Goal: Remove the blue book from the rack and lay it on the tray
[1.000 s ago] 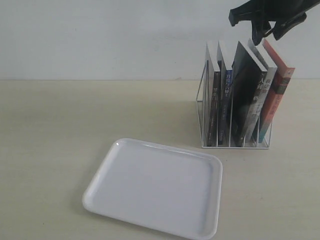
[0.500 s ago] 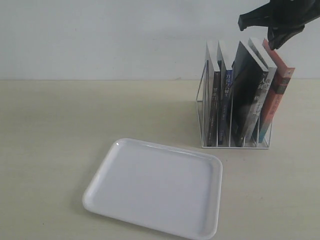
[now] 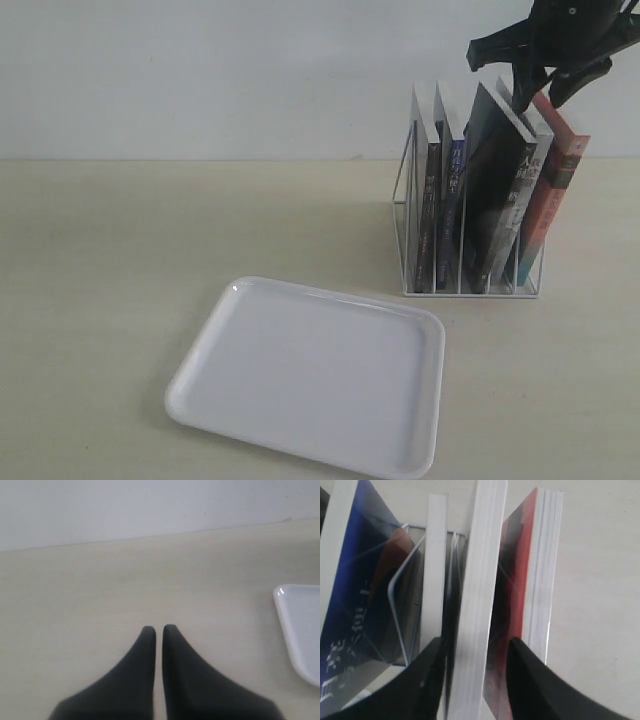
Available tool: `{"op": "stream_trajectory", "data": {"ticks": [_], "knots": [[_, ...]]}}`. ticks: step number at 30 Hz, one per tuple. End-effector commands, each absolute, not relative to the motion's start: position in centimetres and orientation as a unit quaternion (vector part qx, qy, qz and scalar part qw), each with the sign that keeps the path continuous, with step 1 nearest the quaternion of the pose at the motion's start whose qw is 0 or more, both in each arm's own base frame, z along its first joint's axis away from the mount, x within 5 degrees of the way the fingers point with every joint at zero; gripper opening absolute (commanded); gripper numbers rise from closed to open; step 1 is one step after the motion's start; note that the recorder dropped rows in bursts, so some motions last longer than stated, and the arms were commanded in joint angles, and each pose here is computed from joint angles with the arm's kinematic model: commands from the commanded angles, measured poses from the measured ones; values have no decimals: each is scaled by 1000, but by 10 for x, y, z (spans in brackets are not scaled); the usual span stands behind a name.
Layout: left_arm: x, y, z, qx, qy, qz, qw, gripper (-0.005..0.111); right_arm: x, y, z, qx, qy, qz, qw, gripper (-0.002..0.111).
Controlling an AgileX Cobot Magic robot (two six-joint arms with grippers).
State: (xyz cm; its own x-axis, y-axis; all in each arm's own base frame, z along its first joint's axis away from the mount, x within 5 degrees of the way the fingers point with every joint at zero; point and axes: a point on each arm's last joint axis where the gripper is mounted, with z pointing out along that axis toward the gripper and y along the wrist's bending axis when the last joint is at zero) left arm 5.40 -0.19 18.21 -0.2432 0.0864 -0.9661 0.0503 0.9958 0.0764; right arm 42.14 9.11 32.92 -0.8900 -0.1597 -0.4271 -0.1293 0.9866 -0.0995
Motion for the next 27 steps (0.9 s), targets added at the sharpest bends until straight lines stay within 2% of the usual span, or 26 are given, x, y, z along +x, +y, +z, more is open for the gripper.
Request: {"op": "stream_trajectory", "data": {"ticks": [1,6,27], "knots": [[54,-2,185,42,781,15,622,5,421,90,331,-75,971,-34,225,34],[54,-2,185,42,781,15,622,5,422,90,331,-74,970,-32,228,19],[54,-2,185,42,781,15,622,5,423,91,332,-75,969,-27,234,19]]}}
